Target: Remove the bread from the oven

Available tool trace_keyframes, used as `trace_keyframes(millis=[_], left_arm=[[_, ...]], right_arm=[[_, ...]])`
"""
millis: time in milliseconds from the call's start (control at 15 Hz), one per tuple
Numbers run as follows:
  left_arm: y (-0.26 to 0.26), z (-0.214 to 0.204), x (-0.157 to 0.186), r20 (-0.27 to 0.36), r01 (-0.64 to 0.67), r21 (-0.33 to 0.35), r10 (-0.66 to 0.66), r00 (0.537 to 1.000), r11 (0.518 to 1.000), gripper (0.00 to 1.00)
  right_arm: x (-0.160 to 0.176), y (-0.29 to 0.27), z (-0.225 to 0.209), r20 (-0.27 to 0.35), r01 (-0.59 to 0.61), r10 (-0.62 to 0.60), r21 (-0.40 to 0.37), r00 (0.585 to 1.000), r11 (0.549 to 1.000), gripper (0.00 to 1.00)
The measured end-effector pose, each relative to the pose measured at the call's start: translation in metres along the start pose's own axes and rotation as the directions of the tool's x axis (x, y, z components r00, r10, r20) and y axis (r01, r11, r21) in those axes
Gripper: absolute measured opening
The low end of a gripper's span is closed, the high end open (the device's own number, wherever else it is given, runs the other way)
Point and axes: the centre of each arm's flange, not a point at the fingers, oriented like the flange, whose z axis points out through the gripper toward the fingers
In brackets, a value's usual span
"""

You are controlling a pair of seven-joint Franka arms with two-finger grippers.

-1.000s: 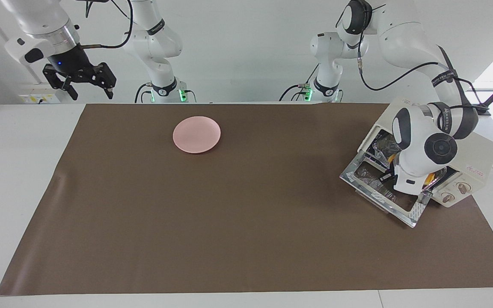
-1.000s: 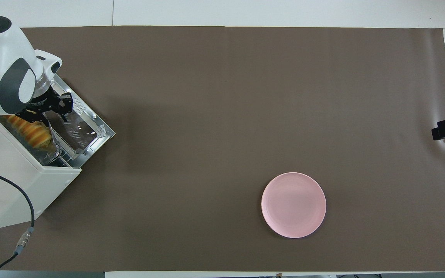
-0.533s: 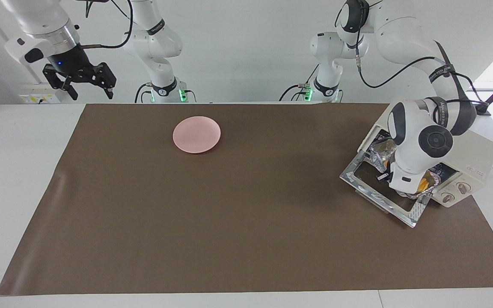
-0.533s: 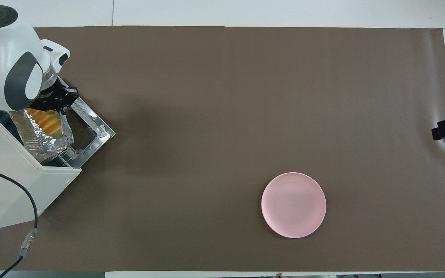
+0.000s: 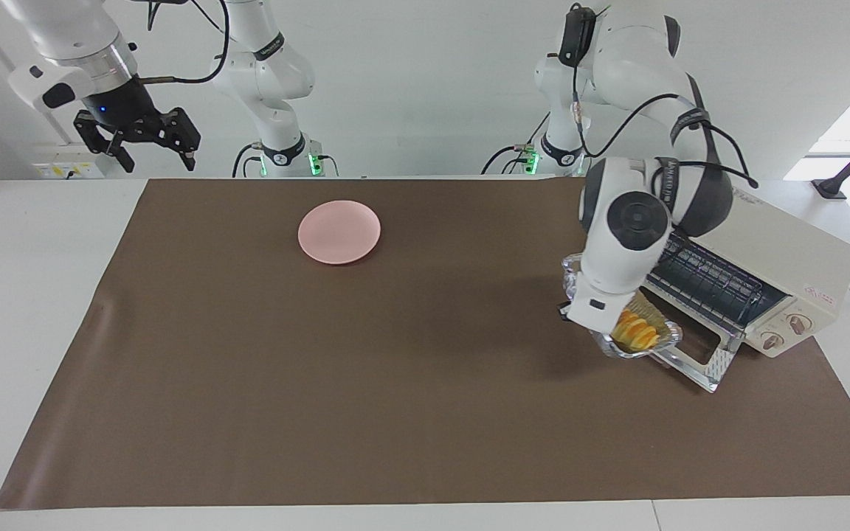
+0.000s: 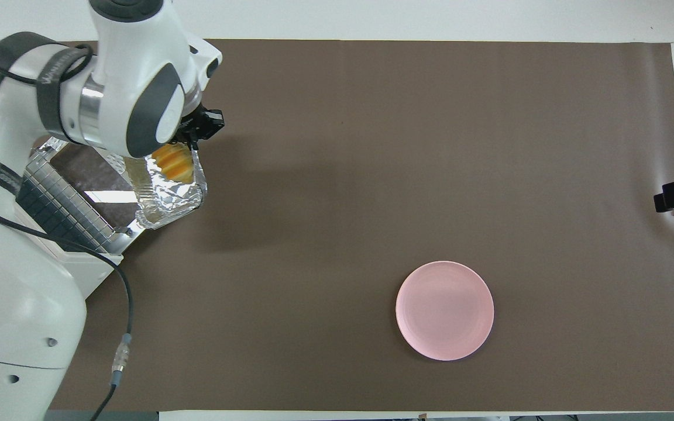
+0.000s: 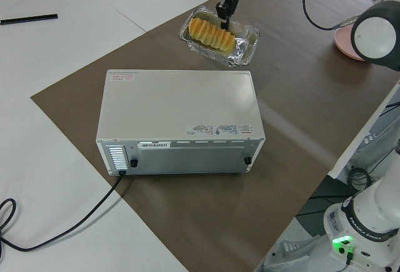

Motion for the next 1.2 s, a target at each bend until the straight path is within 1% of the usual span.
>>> trace_keyframes(millis=[200, 400, 600, 733, 800, 1067, 1133, 1200], left_arm=[[0.086, 0.003, -0.051, 0.007, -0.122, -0.006, 0.122, 0.992, 0.992, 0.02], [0.149, 0.021, -0.093, 0.024, -0.217, -0.001, 0.217, 0.976, 0.976, 0.02], [0.185, 0.047, -0.119, 0.024, -0.274, 0.006, 0.273, 0.962, 0.962, 0.02], [0.189, 0.064, -0.124, 0.033, -0.283, 0.012, 0.282, 0.959, 0.959, 0.02], [0.187, 0.068, -0.122, 0.036, -0.278, 0.014, 0.277, 0.96, 0.96, 0.04], [0.174, 0.062, -0.112, 0.037, -0.252, 0.017, 0.251, 0.967, 0.968, 0.46], [0.166, 0.055, -0.106, 0.035, -0.232, 0.014, 0.232, 0.972, 0.973, 0.56], [0.152, 0.041, -0.096, 0.029, -0.201, -0.003, 0.201, 0.979, 0.979, 0.67]], right_arm=[[0.0, 0.003, 0.0, 0.0, -0.006, 0.006, 0.0, 1.0, 1.0, 1.0], [-0.001, 0.01, 0.0, 0.0, -0.019, 0.019, 0.001, 1.0, 1.0, 1.0], [-0.001, 0.015, 0.0, 0.0, -0.029, 0.029, 0.002, 1.0, 1.0, 1.0], [-0.001, 0.015, 0.0, 0.001, -0.029, 0.029, 0.002, 1.0, 1.0, 1.0], [-0.001, 0.015, 0.0, 0.001, -0.029, 0.029, 0.002, 1.0, 1.0, 1.0], [-0.001, 0.015, 0.001, 0.001, -0.029, 0.029, 0.002, 1.0, 1.0, 1.0], [-0.001, 0.015, 0.001, 0.001, -0.029, 0.029, 0.002, 1.0, 1.0, 1.0], [-0.001, 0.015, 0.001, 0.002, -0.029, 0.029, 0.002, 1.0, 1.0, 1.0]])
